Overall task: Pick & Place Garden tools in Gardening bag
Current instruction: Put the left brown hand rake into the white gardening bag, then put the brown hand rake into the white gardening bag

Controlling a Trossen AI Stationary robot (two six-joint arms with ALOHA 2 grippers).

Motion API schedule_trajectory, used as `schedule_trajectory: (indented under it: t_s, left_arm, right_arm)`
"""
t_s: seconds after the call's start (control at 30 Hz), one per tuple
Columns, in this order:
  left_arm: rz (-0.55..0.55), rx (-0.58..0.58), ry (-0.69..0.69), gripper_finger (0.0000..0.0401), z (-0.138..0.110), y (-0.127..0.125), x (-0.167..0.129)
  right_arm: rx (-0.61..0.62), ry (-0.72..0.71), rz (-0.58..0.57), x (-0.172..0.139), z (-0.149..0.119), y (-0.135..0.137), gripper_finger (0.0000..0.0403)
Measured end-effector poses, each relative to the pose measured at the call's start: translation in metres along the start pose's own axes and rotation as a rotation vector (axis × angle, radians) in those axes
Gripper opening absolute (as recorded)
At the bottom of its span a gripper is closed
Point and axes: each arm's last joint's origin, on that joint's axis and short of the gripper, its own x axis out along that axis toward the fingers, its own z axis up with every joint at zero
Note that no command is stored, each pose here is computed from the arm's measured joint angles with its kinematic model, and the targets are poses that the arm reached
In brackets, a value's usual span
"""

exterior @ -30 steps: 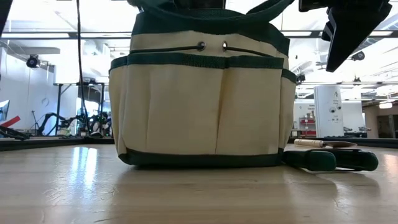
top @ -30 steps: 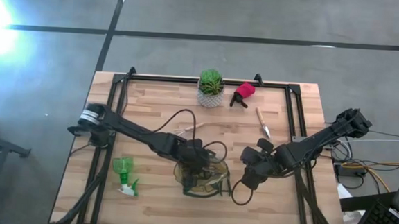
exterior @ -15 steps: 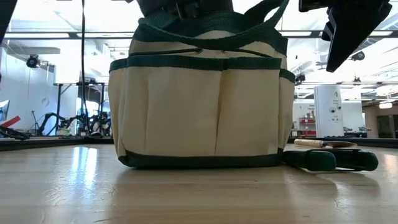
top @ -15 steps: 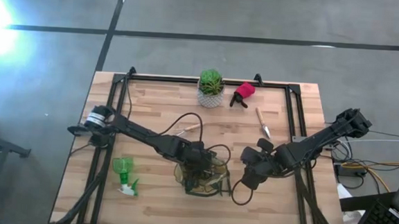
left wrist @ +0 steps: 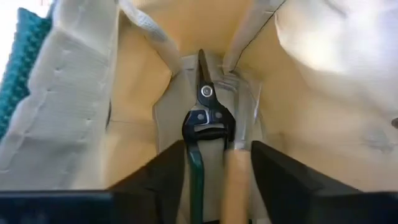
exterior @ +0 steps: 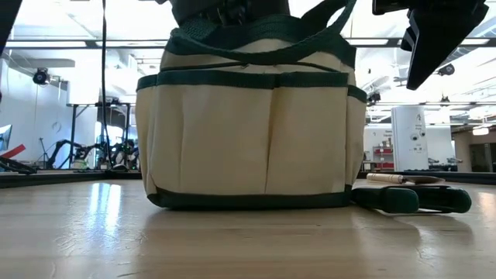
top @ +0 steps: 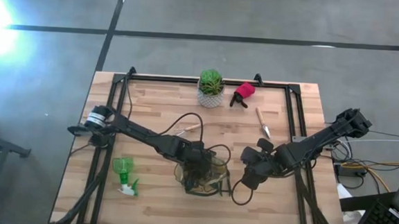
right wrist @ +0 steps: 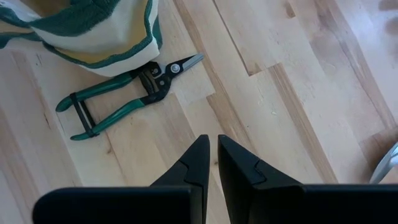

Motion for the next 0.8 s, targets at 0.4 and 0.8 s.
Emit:
schedule_trajectory:
  t_s: [0.4, 0.8]
  left_arm:
    - [0.001, -0.002, 0.043, 0.0239, 0.008, -0.001, -0.016]
    - [-0.104, 0.000, 0.072, 0.0238, 0.016, -0.006, -0.030]
  right_arm:
    - [0.000, 0.000, 0.000, 0.000, 0.000, 0.000, 0.0027]
    - [0.000, 0.000, 0.000, 0.000, 0.000, 0.000, 0.0027]
